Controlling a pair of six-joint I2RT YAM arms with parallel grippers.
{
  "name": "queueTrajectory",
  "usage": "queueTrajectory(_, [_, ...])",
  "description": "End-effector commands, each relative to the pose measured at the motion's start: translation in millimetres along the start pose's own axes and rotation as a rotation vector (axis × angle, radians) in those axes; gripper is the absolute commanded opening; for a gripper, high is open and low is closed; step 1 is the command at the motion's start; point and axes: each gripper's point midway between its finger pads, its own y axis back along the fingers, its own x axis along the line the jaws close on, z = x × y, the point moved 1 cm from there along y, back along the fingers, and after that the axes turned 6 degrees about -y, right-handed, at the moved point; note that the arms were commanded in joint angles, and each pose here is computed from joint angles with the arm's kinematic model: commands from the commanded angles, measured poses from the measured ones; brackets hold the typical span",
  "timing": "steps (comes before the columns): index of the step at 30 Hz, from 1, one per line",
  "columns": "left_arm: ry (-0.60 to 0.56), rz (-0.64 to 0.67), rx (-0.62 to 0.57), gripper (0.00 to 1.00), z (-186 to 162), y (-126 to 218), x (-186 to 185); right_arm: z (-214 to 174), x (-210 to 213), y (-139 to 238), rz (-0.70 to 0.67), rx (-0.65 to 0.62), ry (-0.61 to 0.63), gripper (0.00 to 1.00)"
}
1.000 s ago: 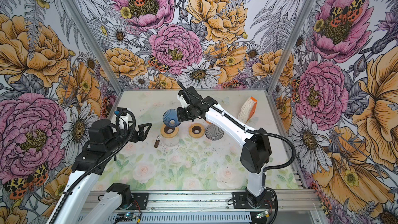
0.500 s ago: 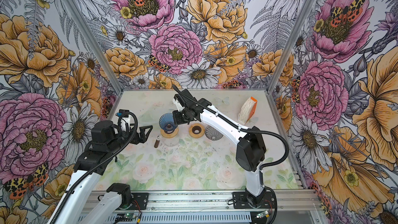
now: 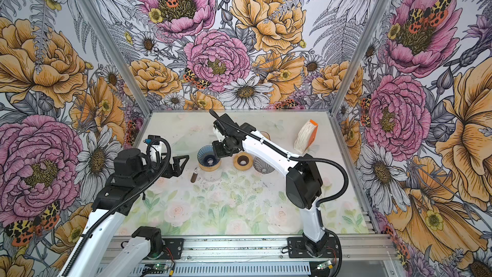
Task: Place the coffee filter in the dripper
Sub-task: 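Lower the blue dripper into the bamboo ring's hole with the right gripper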
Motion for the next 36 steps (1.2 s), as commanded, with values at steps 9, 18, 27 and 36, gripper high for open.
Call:
queueTrajectory(9, [-0.020, -0.041, 0.021, 0.99, -0.9, -6.0, -3.2, -26.2, -26.4, 17.5, -0.197, 0.141, -0.003, 0.00])
queueTrajectory(18, [-0.026, -0.090, 0.025, 0.99, 4.7, -8.5, -10.4, -47.5, -6.7, 13.8, -0.121, 0.208, -0.010, 0.00])
queueTrajectory(27, [-0.003, -0.116, 0.023, 0.99, 9.5, -7.8, -15.3, -39.1, -0.2, 14.0, -0.097, 0.167, -0.008, 0.09])
queueTrajectory(36, [0.000, -0.109, 0.001, 0.99, 26.8, -0.1, -21.6, -15.1, 9.9, 34.3, -0.079, 0.060, 0.030, 0.28])
